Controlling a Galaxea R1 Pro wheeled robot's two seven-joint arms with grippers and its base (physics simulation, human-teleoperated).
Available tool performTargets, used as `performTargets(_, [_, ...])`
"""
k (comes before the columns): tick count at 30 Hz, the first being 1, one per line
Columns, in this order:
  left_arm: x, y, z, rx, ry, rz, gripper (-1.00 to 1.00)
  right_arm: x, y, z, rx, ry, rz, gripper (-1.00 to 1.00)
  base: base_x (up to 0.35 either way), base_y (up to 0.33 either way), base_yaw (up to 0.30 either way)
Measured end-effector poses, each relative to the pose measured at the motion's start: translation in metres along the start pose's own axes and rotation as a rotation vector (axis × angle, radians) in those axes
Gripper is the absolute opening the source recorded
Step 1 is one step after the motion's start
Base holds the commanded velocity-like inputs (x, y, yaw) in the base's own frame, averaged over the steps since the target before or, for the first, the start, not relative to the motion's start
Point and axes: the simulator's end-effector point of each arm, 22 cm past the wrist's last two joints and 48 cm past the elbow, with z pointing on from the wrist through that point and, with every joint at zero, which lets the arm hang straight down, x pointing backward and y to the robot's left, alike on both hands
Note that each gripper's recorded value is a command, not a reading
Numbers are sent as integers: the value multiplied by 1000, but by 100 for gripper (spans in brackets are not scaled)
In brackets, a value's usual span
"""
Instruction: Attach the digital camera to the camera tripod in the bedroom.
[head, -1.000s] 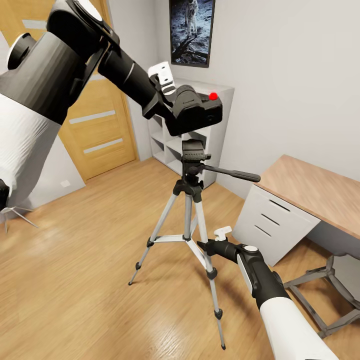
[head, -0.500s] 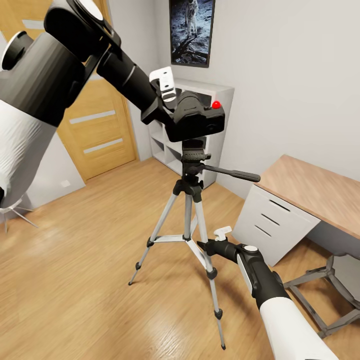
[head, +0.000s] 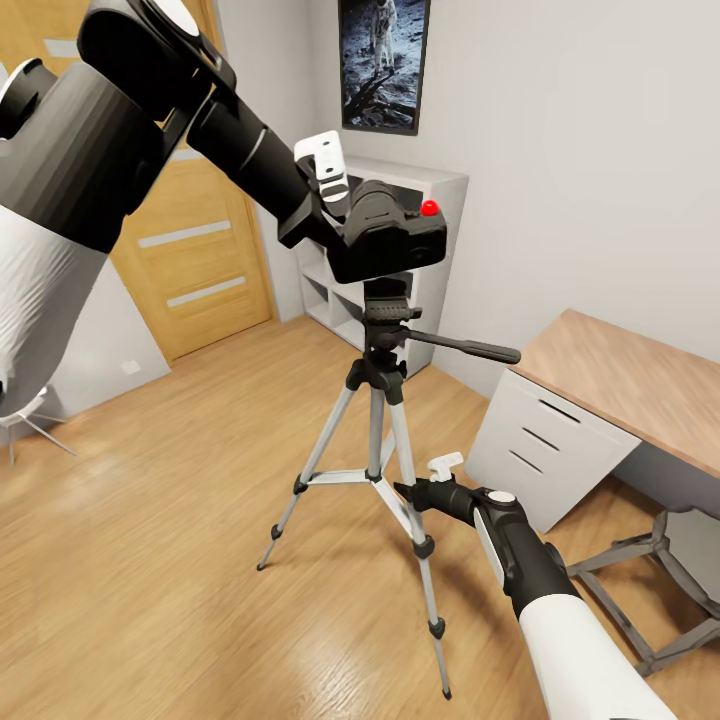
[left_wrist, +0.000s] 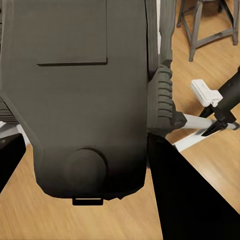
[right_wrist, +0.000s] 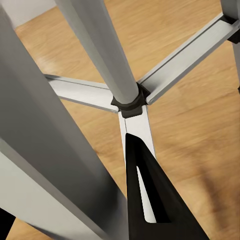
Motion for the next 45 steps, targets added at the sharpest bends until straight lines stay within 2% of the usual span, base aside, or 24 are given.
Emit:
performTargets(16, [4,0,-9,-20,5,20,-100,0,0,0,0,0,0,-100,0,0,0])
performTargets(35, [4,-7,-1,-9,28,42,-100,0,0,0,0,0,0,-100,0,0,0])
performTargets(44, [1,-9,1,-4,28,36,-100,0,0,0,0,0,0,-100,0,0,0])
performTargets(45, [4,-7,3,-13,38,25,-100,0,0,0,-1,-3,13,-100,0,0,0])
